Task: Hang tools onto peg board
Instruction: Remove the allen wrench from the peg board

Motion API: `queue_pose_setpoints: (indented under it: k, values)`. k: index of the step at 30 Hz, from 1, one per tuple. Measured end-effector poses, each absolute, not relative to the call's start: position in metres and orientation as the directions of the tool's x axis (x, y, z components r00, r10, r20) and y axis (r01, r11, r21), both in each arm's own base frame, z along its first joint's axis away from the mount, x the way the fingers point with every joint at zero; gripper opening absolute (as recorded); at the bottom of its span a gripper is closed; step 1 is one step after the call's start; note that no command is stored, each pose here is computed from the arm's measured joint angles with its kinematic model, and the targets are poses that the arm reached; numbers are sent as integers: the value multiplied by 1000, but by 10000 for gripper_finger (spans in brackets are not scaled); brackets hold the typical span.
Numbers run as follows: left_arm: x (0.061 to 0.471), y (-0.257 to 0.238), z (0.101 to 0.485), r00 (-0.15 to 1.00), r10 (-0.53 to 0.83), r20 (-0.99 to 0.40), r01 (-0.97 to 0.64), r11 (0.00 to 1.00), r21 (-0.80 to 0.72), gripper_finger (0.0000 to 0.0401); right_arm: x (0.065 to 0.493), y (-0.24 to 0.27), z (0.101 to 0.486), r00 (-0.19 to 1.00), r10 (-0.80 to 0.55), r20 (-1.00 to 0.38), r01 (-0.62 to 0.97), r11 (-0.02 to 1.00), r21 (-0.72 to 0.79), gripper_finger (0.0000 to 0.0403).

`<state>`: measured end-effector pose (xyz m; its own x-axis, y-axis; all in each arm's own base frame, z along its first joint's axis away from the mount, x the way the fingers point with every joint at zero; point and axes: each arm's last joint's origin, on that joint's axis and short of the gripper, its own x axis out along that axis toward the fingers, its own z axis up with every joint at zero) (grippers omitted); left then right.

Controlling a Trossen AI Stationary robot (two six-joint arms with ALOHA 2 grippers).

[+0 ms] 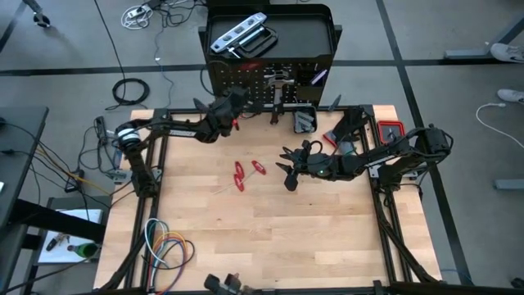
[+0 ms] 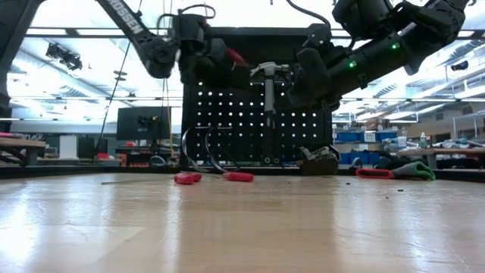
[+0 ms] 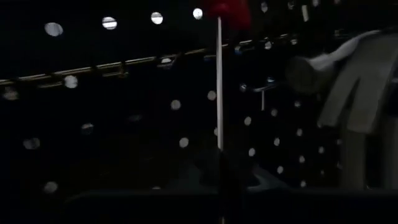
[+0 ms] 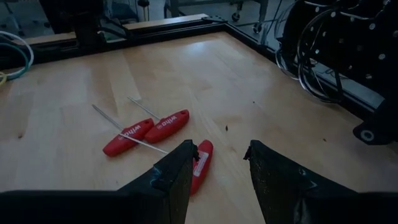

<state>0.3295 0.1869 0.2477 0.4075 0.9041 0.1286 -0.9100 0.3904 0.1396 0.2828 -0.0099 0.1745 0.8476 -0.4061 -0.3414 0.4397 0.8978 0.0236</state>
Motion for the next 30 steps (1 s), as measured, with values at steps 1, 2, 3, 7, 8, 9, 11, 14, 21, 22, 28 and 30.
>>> queue_pose_setpoints:
  k: [1, 2, 3, 7, 8, 9, 11, 14, 21, 22, 28, 30]
  values:
    - [325, 184, 248, 424, 897, 127, -902, 406, 144, 0, 283, -10, 175, 849, -406, -338, 439, 898, 25, 162]
    - [322, 182, 247, 436, 892, 120, -896, 417, 153, 0, 283, -11, 175, 850, -409, -333, 442, 897, 27, 162]
    - [319, 179, 246, 442, 891, 107, -891, 421, 172, 0, 283, -11, 176, 849, -415, -326, 447, 894, 26, 162]
    - [311, 168, 243, 476, 876, 83, -869, 454, 196, 0, 284, -13, 177, 845, -435, -310, 465, 885, 26, 162]
    - [309, 164, 245, 485, 870, 87, -865, 463, 194, 0, 284, -13, 178, 845, -436, -309, 466, 884, 27, 162]
    - [307, 159, 248, 493, 865, 95, -861, 470, 192, 0, 284, -13, 178, 845, -436, -309, 466, 884, 27, 162]
    - [303, 146, 246, 513, 853, 90, -847, 487, 211, 0, 283, -13, 177, 843, -438, -313, 468, 884, 24, 162]
    - [292, 122, 239, 574, 818, 29, -794, 548, 261, 0, 283, -13, 176, 839, -438, -323, 468, 884, 17, 162]
    - [259, 62, 217, 752, 565, -341, -524, 825, 212, 0, 283, -13, 175, 835, -438, -334, 468, 884, 11, 162]
    - [256, 54, 213, 758, 510, -407, -482, 858, 177, 0, 283, -13, 175, 835, -438, -332, 468, 884, 12, 162]
    - [242, 20, 190, 680, 275, -679, -345, 938, 34, 0, 284, -13, 178, 844, -438, -309, 468, 884, 24, 162]
    - [240, 12, 183, 645, 214, -734, -315, 949, 0, 0, 284, -13, 179, 848, -438, -300, 467, 884, 30, 162]
